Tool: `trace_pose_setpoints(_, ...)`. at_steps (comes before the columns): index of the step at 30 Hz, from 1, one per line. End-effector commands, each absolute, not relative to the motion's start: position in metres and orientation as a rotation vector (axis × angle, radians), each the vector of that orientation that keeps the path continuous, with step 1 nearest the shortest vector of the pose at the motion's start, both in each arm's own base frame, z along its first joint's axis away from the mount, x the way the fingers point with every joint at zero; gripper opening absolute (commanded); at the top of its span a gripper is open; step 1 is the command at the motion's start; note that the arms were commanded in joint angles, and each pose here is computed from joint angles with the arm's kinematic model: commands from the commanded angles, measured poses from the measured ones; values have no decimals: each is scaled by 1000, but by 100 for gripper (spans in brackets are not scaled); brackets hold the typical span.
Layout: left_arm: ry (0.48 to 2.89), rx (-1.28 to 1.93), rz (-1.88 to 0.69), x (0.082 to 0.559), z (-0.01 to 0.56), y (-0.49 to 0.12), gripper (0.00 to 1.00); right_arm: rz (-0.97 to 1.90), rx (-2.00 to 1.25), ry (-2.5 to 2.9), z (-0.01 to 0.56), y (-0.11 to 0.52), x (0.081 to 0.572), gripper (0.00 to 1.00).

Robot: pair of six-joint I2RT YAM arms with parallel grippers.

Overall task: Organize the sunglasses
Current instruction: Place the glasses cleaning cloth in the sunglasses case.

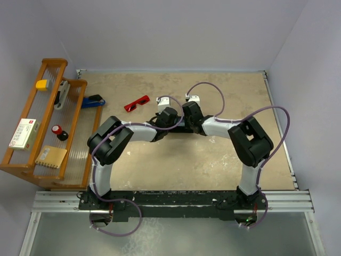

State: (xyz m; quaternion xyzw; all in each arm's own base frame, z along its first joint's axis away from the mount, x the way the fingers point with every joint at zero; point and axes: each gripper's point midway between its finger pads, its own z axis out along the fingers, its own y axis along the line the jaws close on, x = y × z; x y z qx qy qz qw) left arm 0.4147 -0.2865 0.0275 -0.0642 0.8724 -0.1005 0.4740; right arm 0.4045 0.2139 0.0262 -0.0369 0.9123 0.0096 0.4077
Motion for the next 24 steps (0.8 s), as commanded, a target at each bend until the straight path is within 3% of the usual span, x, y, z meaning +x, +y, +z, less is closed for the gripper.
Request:
trace_pose_setpoints(1, 2178, -124, -212, 411, 21, -283, 0, 170, -176, 2276, 48, 233, 399, 0)
trace_pose_setpoints(10, 2136, -104, -254, 413, 55, -289, 0, 176, -156, 2210, 70, 233, 408, 0)
trace_pose_setpoints(24, 2148, -95, -274, 413, 48, -295, 0, 131, -161, 2235, 43, 234, 415, 0)
